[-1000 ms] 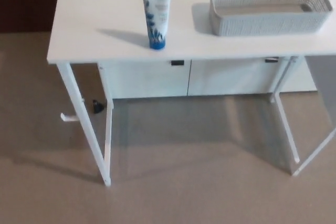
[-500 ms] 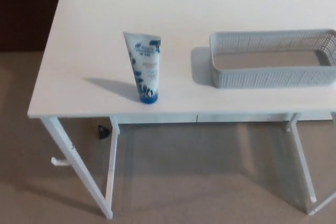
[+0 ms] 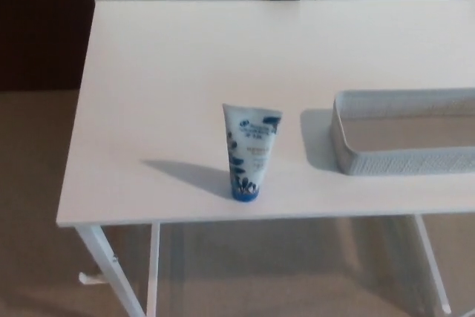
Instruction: The robot walks towards a table in front, picks a shampoo with left hand and puts it in a small grey container
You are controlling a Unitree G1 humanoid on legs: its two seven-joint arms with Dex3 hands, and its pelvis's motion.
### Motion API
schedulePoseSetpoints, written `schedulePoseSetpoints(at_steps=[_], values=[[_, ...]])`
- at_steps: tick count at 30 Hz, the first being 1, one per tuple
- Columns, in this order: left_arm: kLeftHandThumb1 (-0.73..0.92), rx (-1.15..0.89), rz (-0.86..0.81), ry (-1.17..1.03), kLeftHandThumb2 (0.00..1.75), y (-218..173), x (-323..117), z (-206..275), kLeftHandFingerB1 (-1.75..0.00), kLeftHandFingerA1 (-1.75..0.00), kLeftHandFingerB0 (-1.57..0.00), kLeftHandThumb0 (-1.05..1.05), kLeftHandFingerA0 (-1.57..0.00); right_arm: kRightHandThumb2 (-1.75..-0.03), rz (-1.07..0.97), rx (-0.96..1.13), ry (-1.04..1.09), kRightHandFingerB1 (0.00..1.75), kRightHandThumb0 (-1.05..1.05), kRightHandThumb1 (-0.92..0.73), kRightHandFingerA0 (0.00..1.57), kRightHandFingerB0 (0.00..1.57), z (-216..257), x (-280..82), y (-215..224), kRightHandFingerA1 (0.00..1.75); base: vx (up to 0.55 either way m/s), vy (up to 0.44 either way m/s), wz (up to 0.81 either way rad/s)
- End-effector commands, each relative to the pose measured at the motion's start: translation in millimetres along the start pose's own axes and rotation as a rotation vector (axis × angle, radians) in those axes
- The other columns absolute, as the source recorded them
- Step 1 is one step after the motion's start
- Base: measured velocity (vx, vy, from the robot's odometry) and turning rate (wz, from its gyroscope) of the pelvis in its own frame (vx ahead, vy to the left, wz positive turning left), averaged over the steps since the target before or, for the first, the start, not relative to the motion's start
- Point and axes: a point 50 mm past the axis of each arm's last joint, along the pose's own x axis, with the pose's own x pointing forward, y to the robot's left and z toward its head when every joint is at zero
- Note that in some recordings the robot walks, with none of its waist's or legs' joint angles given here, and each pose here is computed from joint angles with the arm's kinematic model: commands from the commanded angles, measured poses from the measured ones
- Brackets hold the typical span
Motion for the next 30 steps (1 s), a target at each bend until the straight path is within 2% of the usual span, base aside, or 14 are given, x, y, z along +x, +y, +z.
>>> schedulePoseSetpoints(at_steps=[1,3,4,15,30], values=[[0.53,-0.004,0.002,0.008,0.56,4.6,-1.3,-2.8,-0.38,-0.43,-0.46,-0.22,-0.65,-0.59,-0.004,-0.004,0.007,0.43,-0.27,-0.65,0.77,0.54,-1.1,-0.5,-2.7,0.52,0.09,-0.031,0.09],[0.53,-0.006,0.005,0.007,0.56,5.1,-1.7,-3.4,-0.38,-0.43,-0.46,-0.22,-0.65,-0.59,-0.005,-0.016,0.003,0.43,-0.27,-0.65,0.77,0.54,-0.2,-0.3,-2.1,0.52,0.1,-0.046,0.06],[0.47,-0.008,0.003,0.008,0.65,4.9,-1.8,-3.5,-0.43,-0.49,-0.42,-0.31,-0.59,-0.59,-0.005,-0.016,0.006,0.42,-0.26,-0.64,0.75,0.53,-0.2,-0.2,-1.9,0.52,0.09,-0.114,0.04],[0.48,0.007,0.007,0.004,0.66,7.7,-4.3,-6.6,-0.44,-0.48,-0.43,-0.33,-0.58,-0.59,0.006,-0.025,0.003,0.43,-0.26,-0.66,0.75,0.55,-0.1,0.1,1.4,0.53,0.06,-0.148,-0.01],[0.47,0.014,0.012,0.008,0.66,8.5,-3.9,-6.3,-0.44,-0.5,-0.43,-0.33,-0.6,-0.59,0.008,-0.039,-0.012,0.44,-0.26,-0.65,0.75,0.55,3.3,0.9,3.6,0.53,0.03,0.107,-0.03]])
